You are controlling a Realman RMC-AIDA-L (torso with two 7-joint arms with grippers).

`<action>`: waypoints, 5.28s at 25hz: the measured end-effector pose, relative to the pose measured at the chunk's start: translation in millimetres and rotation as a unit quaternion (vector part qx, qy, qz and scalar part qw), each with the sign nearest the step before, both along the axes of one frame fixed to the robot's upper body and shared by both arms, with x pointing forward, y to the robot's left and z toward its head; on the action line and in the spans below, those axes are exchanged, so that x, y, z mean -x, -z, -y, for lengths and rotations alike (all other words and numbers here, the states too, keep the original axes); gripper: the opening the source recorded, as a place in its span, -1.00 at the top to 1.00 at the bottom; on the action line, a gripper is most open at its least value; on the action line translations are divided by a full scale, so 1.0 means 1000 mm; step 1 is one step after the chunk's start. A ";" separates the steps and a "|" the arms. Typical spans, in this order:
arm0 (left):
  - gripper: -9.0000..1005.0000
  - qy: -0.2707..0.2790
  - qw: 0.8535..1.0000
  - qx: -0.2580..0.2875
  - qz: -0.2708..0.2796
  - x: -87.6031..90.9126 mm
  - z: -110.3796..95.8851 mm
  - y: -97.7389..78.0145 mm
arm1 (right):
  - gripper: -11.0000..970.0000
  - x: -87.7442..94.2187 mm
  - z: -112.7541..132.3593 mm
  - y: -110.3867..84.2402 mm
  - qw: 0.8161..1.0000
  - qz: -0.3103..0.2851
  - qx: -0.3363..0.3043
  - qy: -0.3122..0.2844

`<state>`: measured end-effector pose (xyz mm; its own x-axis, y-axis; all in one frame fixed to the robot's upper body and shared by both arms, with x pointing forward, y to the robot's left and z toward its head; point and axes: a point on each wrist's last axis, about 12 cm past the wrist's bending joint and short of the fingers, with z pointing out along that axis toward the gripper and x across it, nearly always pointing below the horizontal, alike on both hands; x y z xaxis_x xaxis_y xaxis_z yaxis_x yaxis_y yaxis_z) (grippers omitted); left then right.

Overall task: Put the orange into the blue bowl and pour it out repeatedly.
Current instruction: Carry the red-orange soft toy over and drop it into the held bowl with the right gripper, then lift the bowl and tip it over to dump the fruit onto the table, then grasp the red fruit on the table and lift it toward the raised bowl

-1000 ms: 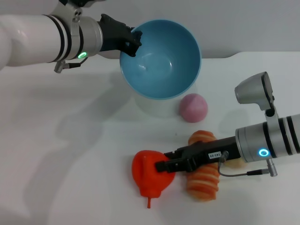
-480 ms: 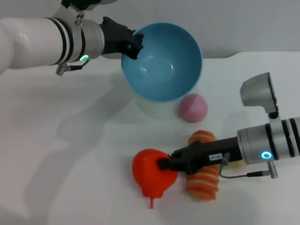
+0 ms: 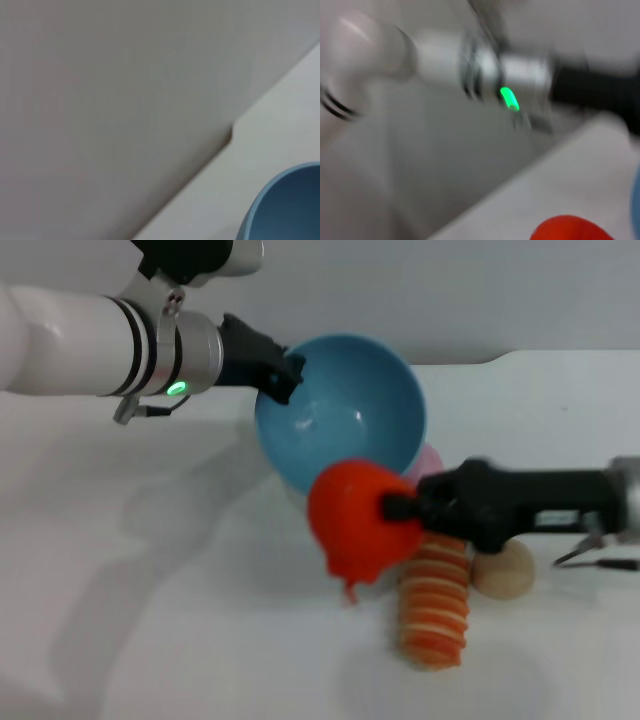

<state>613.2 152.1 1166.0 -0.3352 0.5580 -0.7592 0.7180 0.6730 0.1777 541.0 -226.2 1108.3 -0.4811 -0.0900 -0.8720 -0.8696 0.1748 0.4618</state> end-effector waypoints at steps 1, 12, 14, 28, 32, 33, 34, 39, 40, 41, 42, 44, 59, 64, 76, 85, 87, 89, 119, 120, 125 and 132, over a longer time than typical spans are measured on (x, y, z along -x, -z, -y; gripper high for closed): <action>0.98 0.003 1.000 -0.006 -0.008 0.001 -0.001 0.001 | 0.90 0.002 0.007 -0.008 1.000 0.017 -0.010 0.004; 0.98 0.036 0.998 -0.038 -0.048 0.016 0.011 0.011 | 0.86 -0.002 0.045 -0.015 0.992 0.049 -0.018 0.117; 0.98 0.046 0.997 -0.039 -0.049 0.018 0.017 0.012 | 0.84 -0.008 0.040 -0.008 0.991 0.035 -0.012 0.129; 0.98 0.065 0.996 -0.044 -0.050 0.023 0.029 0.017 | 0.73 -0.019 0.018 0.006 0.995 0.025 0.029 0.095; 0.98 0.060 0.996 -0.042 -0.044 0.021 0.027 0.018 | 0.40 -0.014 0.031 0.001 0.993 0.035 0.008 0.111; 0.98 0.059 0.997 -0.041 -0.043 0.021 0.026 0.018 | 0.32 -0.012 0.037 -0.001 0.992 0.042 0.002 0.118; 0.98 0.057 0.997 -0.041 -0.042 0.021 0.025 0.018 | 0.25 -0.009 0.046 -0.002 0.990 0.052 -0.002 0.128; 0.98 0.047 0.998 -0.037 -0.024 0.018 0.021 0.020 | -0.11 0.008 0.088 -0.002 0.977 0.068 -0.030 0.200; 0.98 0.044 0.998 -0.037 -0.017 0.017 0.019 0.020 | -0.18 0.022 0.107 0.000 0.966 0.092 -0.042 0.238; 0.98 0.043 0.998 -0.037 -0.010 0.016 0.019 0.019 | -0.21 0.022 0.107 0.000 0.966 0.092 -0.042 0.238; 0.98 0.043 0.998 -0.037 -0.010 0.016 0.019 0.019 | -0.23 0.028 0.112 0.002 0.962 0.103 -0.045 0.251; 0.98 0.044 0.998 -0.040 0.021 0.011 0.018 0.016 | -0.29 0.045 0.123 0.008 0.944 0.135 -0.059 0.294; 0.98 0.158 0.913 -0.153 0.344 0.050 0.052 0.024 | -0.52 0.099 0.128 0.072 0.876 0.159 -0.047 0.452; 0.98 0.160 0.870 -0.166 0.435 0.071 0.043 0.032 | -0.52 0.093 0.121 0.072 0.877 0.161 -0.053 0.450; 0.98 0.151 0.798 -0.210 0.545 0.105 0.025 0.066 | -0.52 0.080 0.111 0.070 0.881 0.160 -0.063 0.441; 0.98 0.039 0.928 -0.073 0.362 0.053 0.011 0.016 | -0.52 0.063 0.117 0.069 0.883 0.099 -0.068 0.453; 0.98 0.035 0.960 -0.031 0.275 0.033 0.002 0.002 | -0.52 0.057 0.120 0.064 0.889 0.093 -0.062 0.443; 0.98 0.016 0.986 0.005 0.166 0.008 -0.012 -0.011 | -0.52 0.048 0.124 0.055 0.905 0.085 -0.043 0.414; 0.99 -0.030 0.999 0.008 0.007 -0.015 -0.014 -0.006 | -0.51 -0.032 -0.038 0.064 0.975 -0.105 0.161 0.107; 0.99 -0.030 0.999 0.008 0.007 -0.015 -0.014 -0.006 | -0.51 -0.032 -0.038 0.064 0.975 -0.105 0.161 0.107; 0.99 -0.029 1.000 0.009 0.007 -0.014 -0.013 -0.004 | -0.51 -0.028 -0.047 0.071 0.975 -0.104 0.169 0.098; 0.99 -0.032 0.999 0.010 0.004 -0.013 -0.015 -0.002 | -0.23 -0.026 -0.041 0.068 0.979 -0.100 0.152 0.096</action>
